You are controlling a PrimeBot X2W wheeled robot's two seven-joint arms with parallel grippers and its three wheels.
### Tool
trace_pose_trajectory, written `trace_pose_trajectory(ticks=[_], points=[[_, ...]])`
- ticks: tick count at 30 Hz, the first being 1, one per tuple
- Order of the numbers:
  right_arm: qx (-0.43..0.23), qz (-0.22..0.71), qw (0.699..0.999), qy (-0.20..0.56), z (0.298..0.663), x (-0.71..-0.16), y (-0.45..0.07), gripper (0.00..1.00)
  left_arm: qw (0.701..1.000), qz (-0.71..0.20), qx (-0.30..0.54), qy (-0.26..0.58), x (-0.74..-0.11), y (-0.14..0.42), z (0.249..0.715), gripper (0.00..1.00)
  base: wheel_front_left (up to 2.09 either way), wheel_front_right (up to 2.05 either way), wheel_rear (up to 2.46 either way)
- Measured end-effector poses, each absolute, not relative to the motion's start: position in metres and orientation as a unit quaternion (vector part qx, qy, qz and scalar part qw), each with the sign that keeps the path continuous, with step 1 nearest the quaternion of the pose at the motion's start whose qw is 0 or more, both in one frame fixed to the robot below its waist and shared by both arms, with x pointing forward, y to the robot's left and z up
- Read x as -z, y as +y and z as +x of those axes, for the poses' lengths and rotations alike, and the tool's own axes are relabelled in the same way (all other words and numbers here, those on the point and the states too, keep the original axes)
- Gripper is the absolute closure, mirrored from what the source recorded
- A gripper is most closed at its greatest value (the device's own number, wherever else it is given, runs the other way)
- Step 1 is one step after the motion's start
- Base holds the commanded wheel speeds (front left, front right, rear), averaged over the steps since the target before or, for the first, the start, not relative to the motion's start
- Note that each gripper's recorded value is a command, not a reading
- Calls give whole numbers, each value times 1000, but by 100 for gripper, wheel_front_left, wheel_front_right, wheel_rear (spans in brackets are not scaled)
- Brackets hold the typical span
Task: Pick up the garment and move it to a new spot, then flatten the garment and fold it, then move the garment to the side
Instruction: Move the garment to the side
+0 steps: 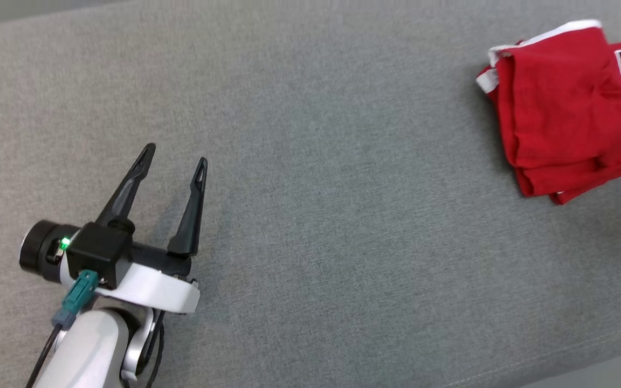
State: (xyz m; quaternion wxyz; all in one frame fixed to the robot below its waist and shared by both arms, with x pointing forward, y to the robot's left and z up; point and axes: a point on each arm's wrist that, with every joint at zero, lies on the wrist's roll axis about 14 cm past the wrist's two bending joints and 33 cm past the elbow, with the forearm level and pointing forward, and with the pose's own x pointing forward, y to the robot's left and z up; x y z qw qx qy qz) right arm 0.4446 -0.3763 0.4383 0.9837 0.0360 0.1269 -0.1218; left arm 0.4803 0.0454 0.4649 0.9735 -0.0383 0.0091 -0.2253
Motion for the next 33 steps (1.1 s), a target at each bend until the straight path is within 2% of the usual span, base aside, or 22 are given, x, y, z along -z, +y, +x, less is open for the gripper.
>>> trace_pose_trajectory(ticks=[7,15,23,33], points=[[119,67,990,35,424,-476,-350,0,980,-44,196,2,-480,59,462,0,0,0,0],[39,97,995,-12,420,-488,-255,0,990,-47,135,-3,-491,98,440,0,0,0,0],[-39,103,993,-32,428,-510,-186,0,997,-44,60,1,-491,146,418,0,0,0,0],[-68,104,992,-37,413,-520,-158,0,999,-38,-6,5,-491,192,383,0,0,0,0]])
